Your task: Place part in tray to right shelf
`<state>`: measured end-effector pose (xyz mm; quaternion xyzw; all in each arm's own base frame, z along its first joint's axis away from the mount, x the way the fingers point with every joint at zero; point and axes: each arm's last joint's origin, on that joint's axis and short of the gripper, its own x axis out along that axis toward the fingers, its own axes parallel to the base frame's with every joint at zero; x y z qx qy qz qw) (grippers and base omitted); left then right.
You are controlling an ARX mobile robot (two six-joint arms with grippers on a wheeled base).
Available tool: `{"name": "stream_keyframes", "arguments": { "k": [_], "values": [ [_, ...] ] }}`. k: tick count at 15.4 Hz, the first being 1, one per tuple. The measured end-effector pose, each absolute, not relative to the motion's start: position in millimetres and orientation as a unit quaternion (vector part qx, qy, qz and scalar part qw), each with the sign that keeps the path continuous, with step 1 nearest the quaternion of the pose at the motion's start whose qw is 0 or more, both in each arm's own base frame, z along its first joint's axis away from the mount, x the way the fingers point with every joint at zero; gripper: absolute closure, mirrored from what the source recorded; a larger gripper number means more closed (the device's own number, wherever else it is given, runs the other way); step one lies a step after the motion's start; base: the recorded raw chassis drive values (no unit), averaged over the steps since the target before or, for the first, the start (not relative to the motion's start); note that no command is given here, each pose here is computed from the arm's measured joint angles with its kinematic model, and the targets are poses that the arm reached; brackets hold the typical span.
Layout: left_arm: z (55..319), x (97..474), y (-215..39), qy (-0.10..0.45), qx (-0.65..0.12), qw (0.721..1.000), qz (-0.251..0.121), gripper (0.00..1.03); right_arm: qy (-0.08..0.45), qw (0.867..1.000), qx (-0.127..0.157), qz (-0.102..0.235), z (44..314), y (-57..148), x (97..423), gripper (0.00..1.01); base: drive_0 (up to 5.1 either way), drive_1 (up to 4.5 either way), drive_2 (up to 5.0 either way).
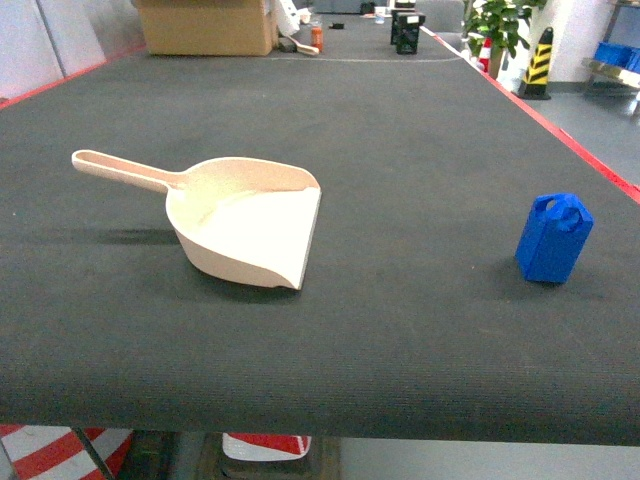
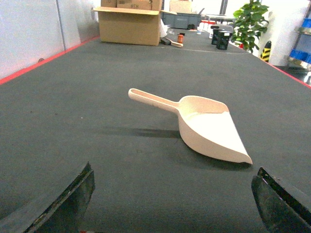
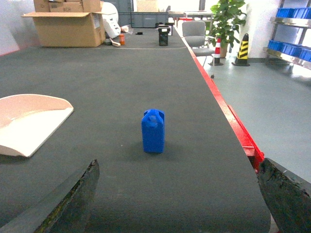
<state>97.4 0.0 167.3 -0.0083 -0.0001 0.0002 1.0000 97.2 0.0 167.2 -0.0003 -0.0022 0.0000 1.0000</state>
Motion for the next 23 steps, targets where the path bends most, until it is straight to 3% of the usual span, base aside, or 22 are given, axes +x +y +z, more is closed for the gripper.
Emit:
{"name": "stream_keyframes", "arguments": {
  "k": [23],
  "values": [
    [167.3,97.4,0.0,0.000,-0.008,1.000,0.000,0.05,-0.002,1.000,0.000,0.000,167.2,0.0,97.2,0.03,0.0,0.00,0.0]
  ]
}}
